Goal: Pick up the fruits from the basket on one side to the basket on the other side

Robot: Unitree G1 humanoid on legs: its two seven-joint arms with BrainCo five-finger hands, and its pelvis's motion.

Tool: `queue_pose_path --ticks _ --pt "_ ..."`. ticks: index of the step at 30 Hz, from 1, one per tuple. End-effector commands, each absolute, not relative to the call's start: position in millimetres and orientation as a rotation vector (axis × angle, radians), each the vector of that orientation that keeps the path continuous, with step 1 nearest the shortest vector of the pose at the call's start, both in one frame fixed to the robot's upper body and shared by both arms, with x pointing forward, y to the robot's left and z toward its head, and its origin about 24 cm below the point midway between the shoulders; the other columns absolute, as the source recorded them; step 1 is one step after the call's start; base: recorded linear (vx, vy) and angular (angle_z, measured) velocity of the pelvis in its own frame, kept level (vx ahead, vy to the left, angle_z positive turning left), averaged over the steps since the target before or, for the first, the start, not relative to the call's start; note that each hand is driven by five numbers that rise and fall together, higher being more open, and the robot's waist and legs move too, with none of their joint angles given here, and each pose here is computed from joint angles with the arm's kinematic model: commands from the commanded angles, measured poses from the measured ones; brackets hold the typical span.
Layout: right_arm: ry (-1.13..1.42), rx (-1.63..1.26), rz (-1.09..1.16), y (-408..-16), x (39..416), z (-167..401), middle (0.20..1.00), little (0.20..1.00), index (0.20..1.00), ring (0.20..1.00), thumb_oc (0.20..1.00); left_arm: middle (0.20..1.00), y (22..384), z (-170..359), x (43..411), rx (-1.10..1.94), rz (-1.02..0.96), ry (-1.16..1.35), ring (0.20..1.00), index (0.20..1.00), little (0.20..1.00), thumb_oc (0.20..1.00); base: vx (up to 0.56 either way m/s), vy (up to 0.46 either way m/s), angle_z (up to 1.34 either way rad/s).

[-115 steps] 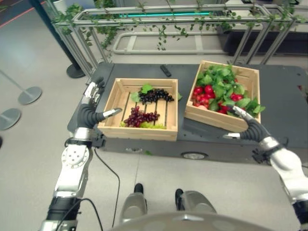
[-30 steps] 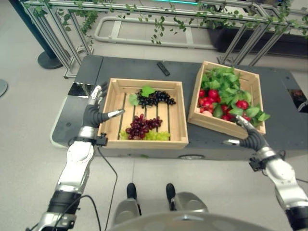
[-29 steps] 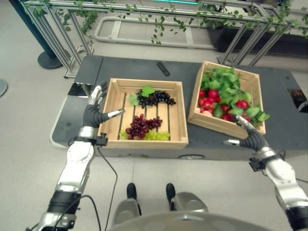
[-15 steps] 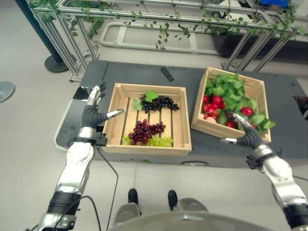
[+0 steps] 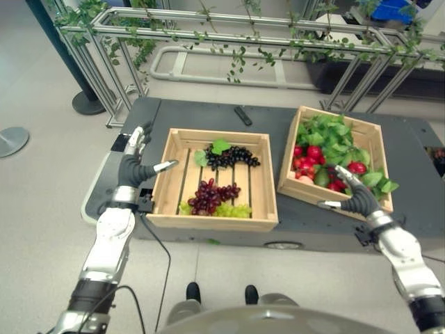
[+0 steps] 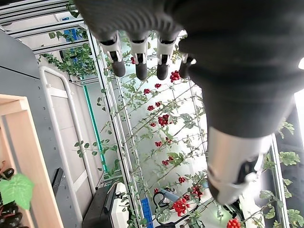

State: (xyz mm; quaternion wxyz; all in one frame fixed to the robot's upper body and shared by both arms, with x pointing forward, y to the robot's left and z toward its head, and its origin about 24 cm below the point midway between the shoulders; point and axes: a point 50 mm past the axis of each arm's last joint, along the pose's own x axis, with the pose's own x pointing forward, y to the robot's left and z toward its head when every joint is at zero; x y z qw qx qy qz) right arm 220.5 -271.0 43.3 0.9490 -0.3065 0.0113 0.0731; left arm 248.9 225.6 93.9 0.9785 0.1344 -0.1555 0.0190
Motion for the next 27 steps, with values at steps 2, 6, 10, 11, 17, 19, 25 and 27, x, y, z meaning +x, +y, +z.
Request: queue_pose_path --ticks 2,6,10,11,17,19,25,27 --pt "-0.061 -0.617 0.131 -270.4 227.1 57.8 1.000 1.000 1.000 1.000 1.000 1.000 226.9 111.2 249.0 0.275 0.041 -0.415 1.000 1.000 1.000 1.000 0.00 0.000 0.00" --pt "-0.059 -0.614 0.132 -269.9 226.9 57.3 1.000 1.000 1.000 1.000 1.000 1.000 225.9 110.8 248.7 0.272 0.036 -0.415 1.000 1.000 1.000 1.000 0.00 0.000 0.00" --pt "-0.057 -0.614 0.130 -270.5 226.8 56.8 1.000 1.000 1.000 1.000 1.000 1.000 226.2 109.9 248.6 0.279 0.035 -0.410 1.000 1.000 1.000 1.000 0.00 0.000 0.00" --pt "-0.056 -0.613 0.127 -270.7 226.7 56.5 1.000 1.000 1.000 1.000 1.000 1.000 226.1 109.8 248.7 0.281 0.034 -0.409 1.000 1.000 1.000 1.000 0.00 0.000 0.00" --pt "-0.056 -0.616 0.123 -271.7 226.6 56.8 1.000 1.000 1.000 1.000 1.000 1.000 226.1 109.3 248.9 0.279 0.032 -0.406 1.000 1.000 1.000 1.000 0.00 0.000 0.00" --pt "-0.058 -0.615 0.122 -271.6 226.4 57.1 1.000 1.000 1.000 1.000 1.000 1.000 225.9 109.5 249.1 0.278 0.032 -0.406 1.000 1.000 1.000 1.000 0.00 0.000 0.00" --pt "-0.057 -0.610 0.121 -270.9 227.0 56.4 1.000 1.000 1.000 1.000 1.000 1.000 225.1 108.7 250.4 0.276 0.026 -0.402 1.000 1.000 1.000 1.000 0.00 0.000 0.00" --pt "-0.050 -0.600 0.115 -271.4 226.5 54.4 1.000 1.000 1.000 1.000 1.000 1.000 225.0 107.7 250.9 0.279 0.022 -0.397 1.000 1.000 1.000 1.000 0.00 0.000 0.00"
